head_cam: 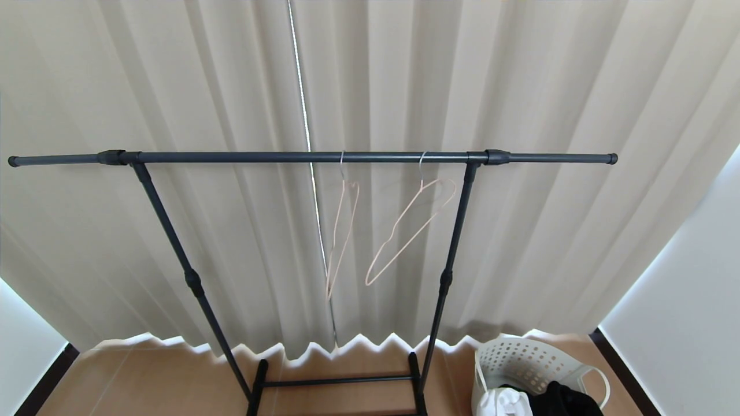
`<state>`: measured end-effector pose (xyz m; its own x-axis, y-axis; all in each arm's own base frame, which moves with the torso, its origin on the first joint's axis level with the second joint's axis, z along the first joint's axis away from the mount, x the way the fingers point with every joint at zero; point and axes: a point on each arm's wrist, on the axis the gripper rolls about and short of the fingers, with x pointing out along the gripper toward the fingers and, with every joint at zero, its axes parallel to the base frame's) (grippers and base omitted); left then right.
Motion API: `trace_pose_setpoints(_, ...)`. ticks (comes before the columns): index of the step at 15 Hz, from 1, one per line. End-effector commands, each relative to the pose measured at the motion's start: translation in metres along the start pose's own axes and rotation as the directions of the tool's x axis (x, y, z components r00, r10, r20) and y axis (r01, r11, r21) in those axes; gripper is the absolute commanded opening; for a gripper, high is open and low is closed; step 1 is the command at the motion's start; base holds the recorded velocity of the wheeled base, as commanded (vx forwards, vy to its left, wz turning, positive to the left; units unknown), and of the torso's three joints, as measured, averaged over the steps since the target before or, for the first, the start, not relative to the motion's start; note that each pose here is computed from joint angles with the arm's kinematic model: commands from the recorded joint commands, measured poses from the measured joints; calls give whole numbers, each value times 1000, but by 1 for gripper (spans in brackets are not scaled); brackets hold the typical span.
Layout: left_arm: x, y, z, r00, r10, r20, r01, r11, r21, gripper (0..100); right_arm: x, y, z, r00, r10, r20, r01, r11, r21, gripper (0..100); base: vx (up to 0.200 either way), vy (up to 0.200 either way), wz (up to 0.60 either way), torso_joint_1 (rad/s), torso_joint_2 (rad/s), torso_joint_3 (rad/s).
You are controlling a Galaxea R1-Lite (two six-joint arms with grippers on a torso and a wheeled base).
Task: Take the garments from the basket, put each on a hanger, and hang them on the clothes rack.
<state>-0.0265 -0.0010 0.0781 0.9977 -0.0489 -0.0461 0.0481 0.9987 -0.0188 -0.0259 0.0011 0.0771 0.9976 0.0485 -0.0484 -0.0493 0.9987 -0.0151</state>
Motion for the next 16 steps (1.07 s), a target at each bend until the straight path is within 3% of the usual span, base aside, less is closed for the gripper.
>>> trace_pose_setpoints(1, 0, 0, 0, 1000, 0, -1, 0, 1000, 0, 100, 0, 0, 0, 1000, -1, -2, 1, 1000, 2, 100, 0, 0, 0, 0, 0, 0)
trace_pose_setpoints(8, 0, 0, 0, 1000, 0, -1, 0, 1000, 0, 100, 0, 0, 0, 1000, -1, -2, 1, 1000, 2, 100, 0, 0, 0, 0, 0, 0)
trace_pose_setpoints(16, 0, 1, 0, 1000, 29, -2, -29, 1000, -6, 100, 0, 0, 0, 1000, 1, -1, -1, 1000, 4, 100, 0, 0, 0, -143, 314, 161)
